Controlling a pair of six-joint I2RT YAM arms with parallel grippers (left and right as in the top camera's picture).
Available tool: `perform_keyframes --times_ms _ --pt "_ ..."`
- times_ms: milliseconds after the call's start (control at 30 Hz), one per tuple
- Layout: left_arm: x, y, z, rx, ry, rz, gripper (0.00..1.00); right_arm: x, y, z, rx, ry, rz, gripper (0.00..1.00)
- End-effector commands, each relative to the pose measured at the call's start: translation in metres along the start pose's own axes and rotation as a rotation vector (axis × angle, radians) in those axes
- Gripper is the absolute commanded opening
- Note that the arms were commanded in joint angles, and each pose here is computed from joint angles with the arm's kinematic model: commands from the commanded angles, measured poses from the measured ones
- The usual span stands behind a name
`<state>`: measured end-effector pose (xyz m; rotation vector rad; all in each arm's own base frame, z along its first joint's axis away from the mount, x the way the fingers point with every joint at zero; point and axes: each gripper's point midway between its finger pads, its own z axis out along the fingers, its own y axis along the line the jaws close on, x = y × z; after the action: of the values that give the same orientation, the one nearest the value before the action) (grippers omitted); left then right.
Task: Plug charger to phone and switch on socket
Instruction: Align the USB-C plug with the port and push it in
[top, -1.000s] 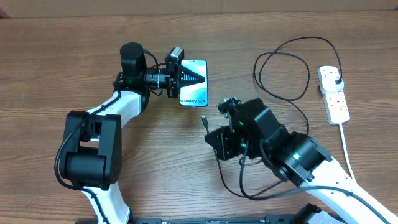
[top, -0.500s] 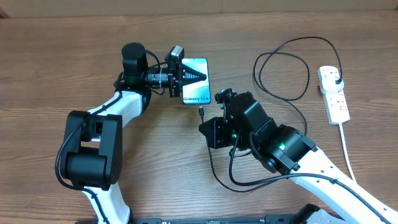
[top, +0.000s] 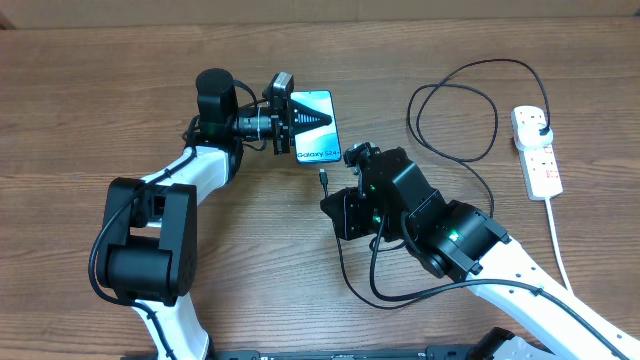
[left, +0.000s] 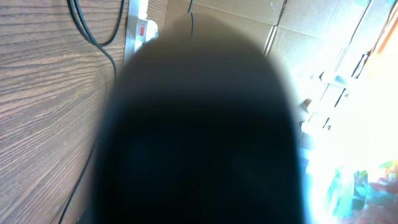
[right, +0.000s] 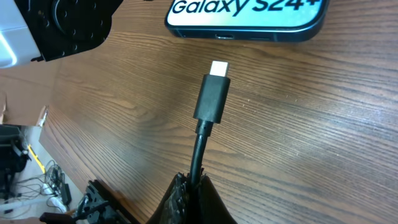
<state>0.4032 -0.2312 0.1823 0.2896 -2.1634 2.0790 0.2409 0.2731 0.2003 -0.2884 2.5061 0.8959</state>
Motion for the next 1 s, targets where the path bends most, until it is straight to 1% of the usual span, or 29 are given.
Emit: perform_keyframes --times_ms 0,333,967 --pt "0.001 -0.012 0.003 0.006 0.013 0.031 0.04 -0.002 0.003 -0.001 -0.001 -0.012 -0.050 0.04" --pt "0.013 -0.011 0.012 0.001 0.071 0.033 0.04 -0.006 -0.003 -0.001 0.032 -0.035 -0.073 0.04" --pt "0.016 -0.011 0.012 0.000 0.087 0.031 0.04 -0.008 -0.008 0.000 0.059 -0.044 -0.077 0.04"
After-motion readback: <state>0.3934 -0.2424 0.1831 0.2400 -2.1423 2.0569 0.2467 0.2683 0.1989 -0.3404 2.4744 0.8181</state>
